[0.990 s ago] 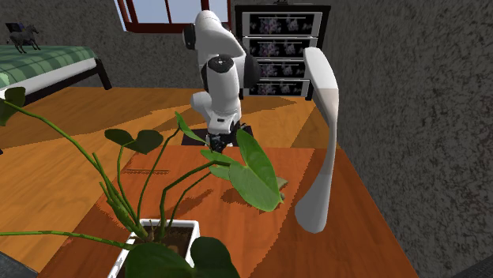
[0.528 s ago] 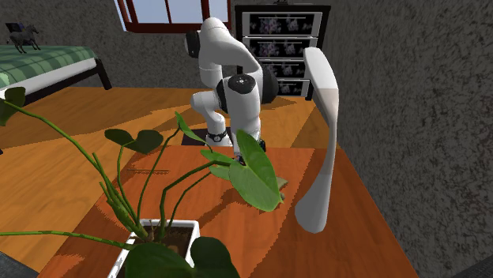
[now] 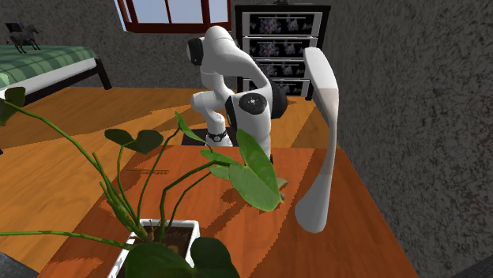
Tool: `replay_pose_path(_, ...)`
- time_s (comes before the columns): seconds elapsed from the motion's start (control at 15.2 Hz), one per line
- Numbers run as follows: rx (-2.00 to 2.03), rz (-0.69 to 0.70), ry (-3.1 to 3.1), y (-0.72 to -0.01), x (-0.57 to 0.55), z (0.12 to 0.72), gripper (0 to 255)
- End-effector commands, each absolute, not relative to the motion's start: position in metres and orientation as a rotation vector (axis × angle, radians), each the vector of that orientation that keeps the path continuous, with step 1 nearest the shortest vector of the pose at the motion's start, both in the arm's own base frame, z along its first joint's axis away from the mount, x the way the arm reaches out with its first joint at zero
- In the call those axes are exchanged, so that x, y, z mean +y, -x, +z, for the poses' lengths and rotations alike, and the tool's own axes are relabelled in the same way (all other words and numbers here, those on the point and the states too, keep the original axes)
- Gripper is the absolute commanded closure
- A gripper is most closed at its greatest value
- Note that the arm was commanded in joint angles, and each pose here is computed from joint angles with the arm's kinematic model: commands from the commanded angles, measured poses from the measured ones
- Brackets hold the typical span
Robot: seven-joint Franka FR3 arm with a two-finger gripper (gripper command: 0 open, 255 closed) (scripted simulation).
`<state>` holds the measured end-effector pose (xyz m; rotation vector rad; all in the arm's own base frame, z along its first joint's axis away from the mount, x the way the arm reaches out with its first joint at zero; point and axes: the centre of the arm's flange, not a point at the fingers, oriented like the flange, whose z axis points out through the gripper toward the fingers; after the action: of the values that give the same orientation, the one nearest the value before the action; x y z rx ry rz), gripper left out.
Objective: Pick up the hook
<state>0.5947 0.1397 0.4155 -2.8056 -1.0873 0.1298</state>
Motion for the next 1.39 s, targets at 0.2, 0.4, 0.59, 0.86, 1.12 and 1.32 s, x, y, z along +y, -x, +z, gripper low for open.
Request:
replay_pose_path(0.2, -1.089, 0.129, 2.805, -0.594, 0.139, 0.397, 0)
replay_pose_path(0.4, -1.089, 0.129, 2.805, -0.594, 0.14, 0.397, 255)
replay_pose_path(0.59, -1.089, 0.129, 2.805, -0.594, 0.14, 0.397, 255)
replay_pose_path(0.86, -1.089, 0.129, 2.805, -0.594, 0.139, 0.397, 255)
replay_pose_path(1.12, -1.089, 0.129, 2.805, -0.594, 0.139, 0.418, 255)
replay_pose_path(1.32, -1.089, 0.129, 2.805, -0.594, 0.139, 0.434, 255)
